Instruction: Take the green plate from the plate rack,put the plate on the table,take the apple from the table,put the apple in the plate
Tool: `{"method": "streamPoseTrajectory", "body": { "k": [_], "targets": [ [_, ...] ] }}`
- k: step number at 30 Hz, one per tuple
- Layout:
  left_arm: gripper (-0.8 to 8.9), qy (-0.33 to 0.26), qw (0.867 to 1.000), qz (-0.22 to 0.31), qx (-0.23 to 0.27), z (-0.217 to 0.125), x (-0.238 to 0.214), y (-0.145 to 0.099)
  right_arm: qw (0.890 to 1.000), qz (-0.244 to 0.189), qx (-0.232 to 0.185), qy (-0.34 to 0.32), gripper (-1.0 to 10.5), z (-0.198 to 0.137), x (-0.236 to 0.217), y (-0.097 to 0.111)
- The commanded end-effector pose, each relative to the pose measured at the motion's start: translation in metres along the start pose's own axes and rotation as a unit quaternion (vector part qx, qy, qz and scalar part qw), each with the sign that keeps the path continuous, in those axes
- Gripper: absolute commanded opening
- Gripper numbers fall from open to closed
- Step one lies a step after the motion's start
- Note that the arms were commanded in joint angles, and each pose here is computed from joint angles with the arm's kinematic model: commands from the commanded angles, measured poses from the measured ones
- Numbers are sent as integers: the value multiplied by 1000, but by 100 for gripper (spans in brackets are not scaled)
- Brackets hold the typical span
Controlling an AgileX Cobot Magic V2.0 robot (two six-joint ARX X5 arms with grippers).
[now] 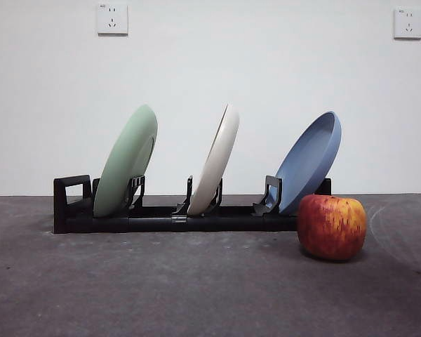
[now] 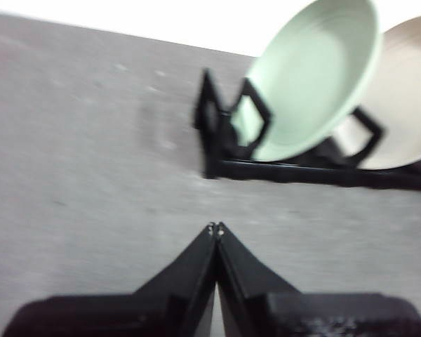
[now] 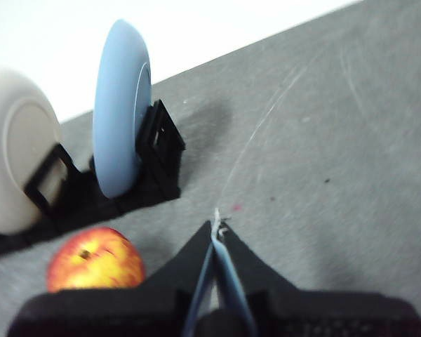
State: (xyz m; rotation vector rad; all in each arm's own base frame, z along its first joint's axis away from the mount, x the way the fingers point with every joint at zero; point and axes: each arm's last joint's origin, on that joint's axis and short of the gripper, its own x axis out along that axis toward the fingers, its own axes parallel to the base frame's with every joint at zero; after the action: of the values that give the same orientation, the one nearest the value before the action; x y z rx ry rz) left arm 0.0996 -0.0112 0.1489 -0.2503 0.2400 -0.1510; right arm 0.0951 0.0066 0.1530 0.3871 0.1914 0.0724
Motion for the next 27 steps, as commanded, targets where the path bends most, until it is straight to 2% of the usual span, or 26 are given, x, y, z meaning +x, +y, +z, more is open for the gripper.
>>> {"method": "streamPoseTrajectory", "body": {
  "k": [1, 4, 10, 14, 18, 23, 27],
  "targets": [
    [-4, -11, 998, -39, -46, 12, -4, -5, 998, 18, 66, -7, -4, 7, -2, 4],
    [-5, -26, 995, -79, -54, 30, -10, -12, 995, 50, 81, -10, -9, 21, -8, 12],
    [-5, -54, 988, -136, -45, 78, -27, -29, 992, 102, 70, -10, -9, 68, -20, 34],
    [-5, -47, 987, -146, -46, 112, -35, -39, 991, 120, 61, 4, -9, 105, -24, 51],
    [-5, -26, 988, -140, -51, 145, -36, -48, 986, 162, 35, 21, -9, 145, -24, 70],
    [-5, 22, 984, -171, -43, 186, -31, -60, 970, 230, 24, 67, -9, 189, -14, 93],
    [-5, 80, 972, -220, -32, 218, -21, -71, 944, 298, 22, 139, -9, 215, -2, 107]
  ]
}}
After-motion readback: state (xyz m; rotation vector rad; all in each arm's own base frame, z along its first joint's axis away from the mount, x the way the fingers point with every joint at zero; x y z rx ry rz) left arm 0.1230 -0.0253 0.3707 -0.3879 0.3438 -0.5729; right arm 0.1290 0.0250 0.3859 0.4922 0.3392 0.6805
